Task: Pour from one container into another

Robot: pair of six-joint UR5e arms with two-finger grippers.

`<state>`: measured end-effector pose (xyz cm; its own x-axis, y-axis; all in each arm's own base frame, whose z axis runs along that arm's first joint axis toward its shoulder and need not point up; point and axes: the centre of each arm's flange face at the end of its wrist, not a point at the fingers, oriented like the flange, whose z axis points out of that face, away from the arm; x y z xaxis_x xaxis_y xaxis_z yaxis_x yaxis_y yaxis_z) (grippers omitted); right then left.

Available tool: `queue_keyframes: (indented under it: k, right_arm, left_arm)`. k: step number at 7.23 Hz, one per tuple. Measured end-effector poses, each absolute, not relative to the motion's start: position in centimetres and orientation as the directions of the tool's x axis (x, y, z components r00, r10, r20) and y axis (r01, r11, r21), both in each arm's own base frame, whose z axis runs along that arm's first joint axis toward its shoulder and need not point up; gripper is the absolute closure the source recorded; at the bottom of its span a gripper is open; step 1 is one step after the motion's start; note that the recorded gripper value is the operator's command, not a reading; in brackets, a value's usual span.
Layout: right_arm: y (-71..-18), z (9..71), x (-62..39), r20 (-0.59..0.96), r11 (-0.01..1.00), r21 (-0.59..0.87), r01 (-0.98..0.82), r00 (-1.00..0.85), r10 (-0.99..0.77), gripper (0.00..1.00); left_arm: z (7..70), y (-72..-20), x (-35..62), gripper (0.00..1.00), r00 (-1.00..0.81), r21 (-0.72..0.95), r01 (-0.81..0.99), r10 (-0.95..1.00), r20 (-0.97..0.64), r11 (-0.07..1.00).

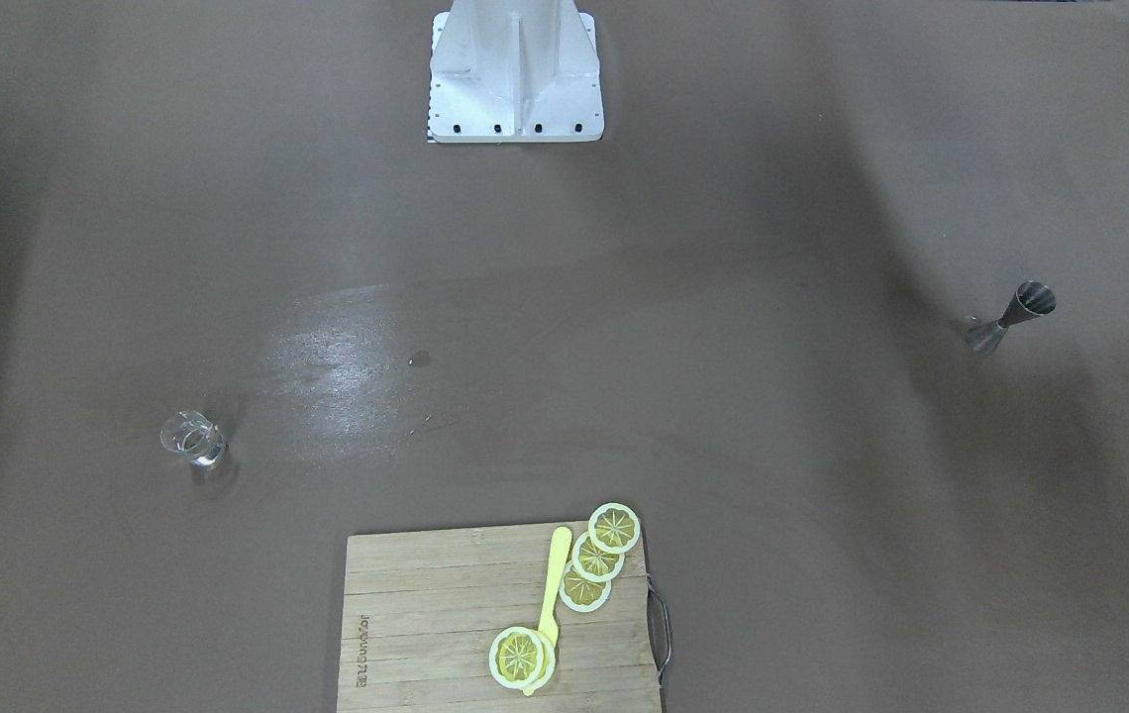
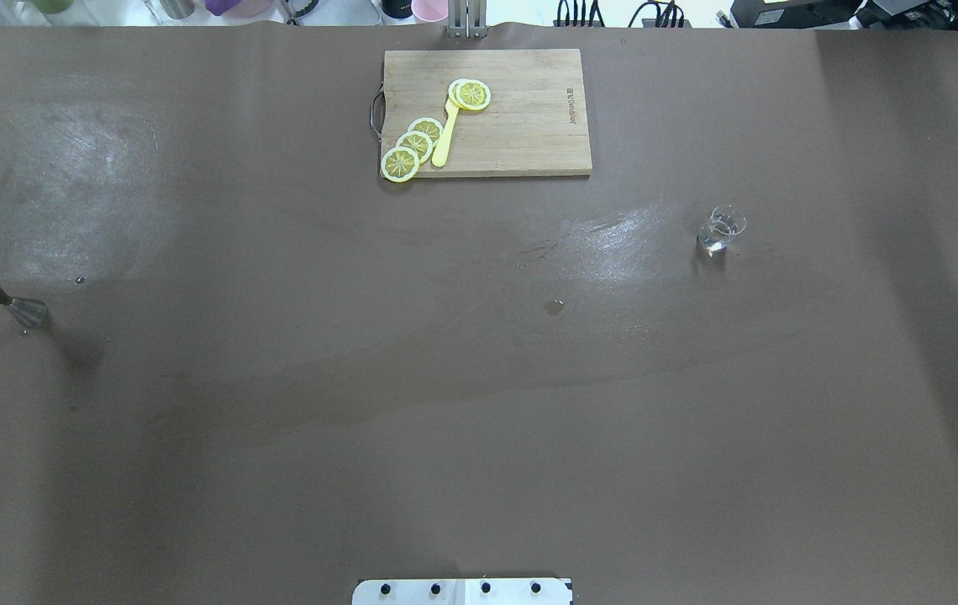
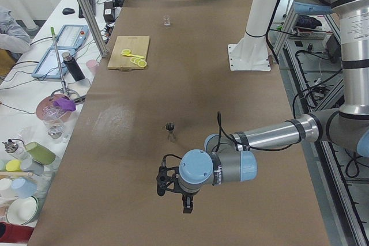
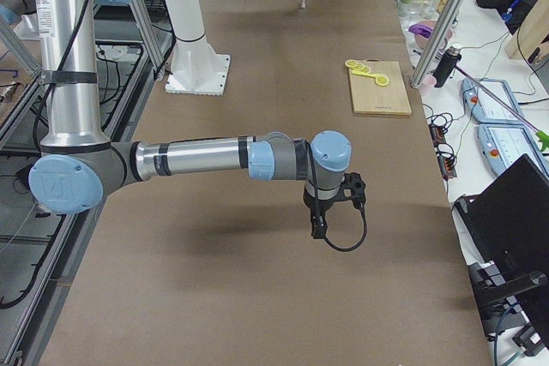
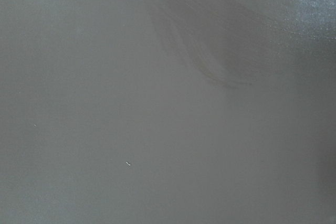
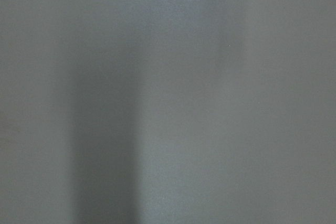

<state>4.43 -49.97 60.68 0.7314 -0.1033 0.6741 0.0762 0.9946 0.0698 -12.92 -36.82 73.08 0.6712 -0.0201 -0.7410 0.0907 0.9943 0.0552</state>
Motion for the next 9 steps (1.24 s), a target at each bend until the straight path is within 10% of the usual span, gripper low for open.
queue_keyframes:
  k: [9]
  right_arm:
    - [-50.12,60.51,4.43,0.674,0.995,0.072,0.075,0.731,-0.104,0.00]
  left_arm:
    - [73.68,-36.64,-12.87,0.01,0.672,0.042,0.089,-0.029,-0.740,0.995]
